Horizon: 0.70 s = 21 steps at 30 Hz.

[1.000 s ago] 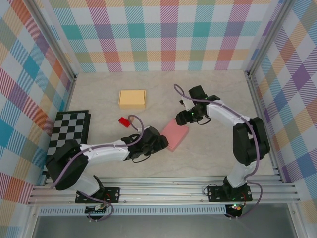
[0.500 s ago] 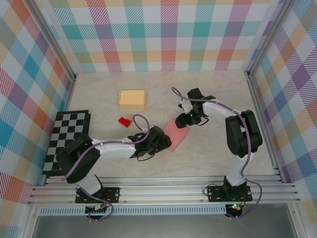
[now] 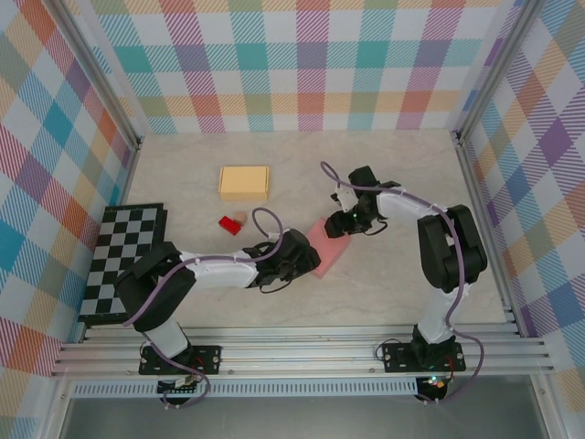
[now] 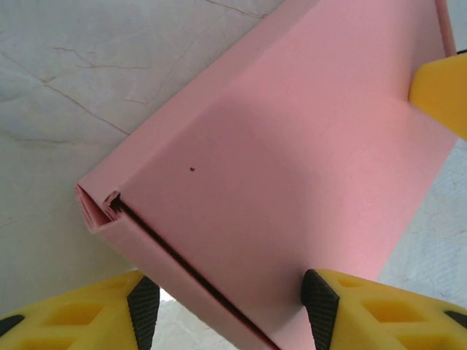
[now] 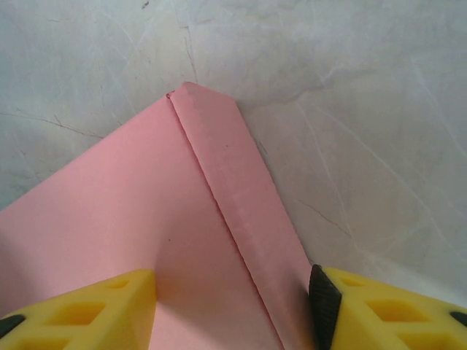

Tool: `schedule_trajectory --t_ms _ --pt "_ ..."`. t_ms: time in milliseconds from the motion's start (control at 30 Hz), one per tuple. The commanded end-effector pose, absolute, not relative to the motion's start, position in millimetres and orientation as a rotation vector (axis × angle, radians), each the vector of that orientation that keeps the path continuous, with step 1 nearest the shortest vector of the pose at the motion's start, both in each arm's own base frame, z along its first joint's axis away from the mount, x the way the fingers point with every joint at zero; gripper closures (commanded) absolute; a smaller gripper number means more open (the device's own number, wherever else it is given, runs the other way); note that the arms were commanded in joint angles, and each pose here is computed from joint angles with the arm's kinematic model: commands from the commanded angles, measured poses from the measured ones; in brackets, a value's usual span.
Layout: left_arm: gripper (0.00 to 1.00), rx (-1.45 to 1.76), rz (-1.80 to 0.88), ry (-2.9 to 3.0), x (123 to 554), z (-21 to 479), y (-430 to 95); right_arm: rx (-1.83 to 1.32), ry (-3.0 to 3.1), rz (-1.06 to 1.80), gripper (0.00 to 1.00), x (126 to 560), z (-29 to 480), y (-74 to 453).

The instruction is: Fold the paper box

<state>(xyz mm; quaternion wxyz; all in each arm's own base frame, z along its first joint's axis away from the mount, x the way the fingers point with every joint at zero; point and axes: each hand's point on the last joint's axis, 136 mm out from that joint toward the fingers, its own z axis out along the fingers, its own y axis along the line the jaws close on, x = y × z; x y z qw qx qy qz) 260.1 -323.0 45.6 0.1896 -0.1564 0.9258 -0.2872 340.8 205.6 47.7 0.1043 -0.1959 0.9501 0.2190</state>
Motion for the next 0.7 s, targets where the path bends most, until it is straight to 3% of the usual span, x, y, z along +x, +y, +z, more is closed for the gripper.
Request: schedule_trajectory --t_ms 0,267,667 --pt "0.44 -0.455 -0.759 2.620 266.2 34.7 -317.3 -0.493 2.843 0.709 0.43 319.7 48.0 203.8" --pt "0.45 -0.431 -0.776 2.599 297.8 42.2 -323.0 -0.169 2.817 0.740 0.45 318.6 57.5 198.5" --pt "0.45 -0.329 -0.823 2.631 369.3 31.1 -342.0 0.173 2.737 0.607 0.46 366.5 68.3 182.4"
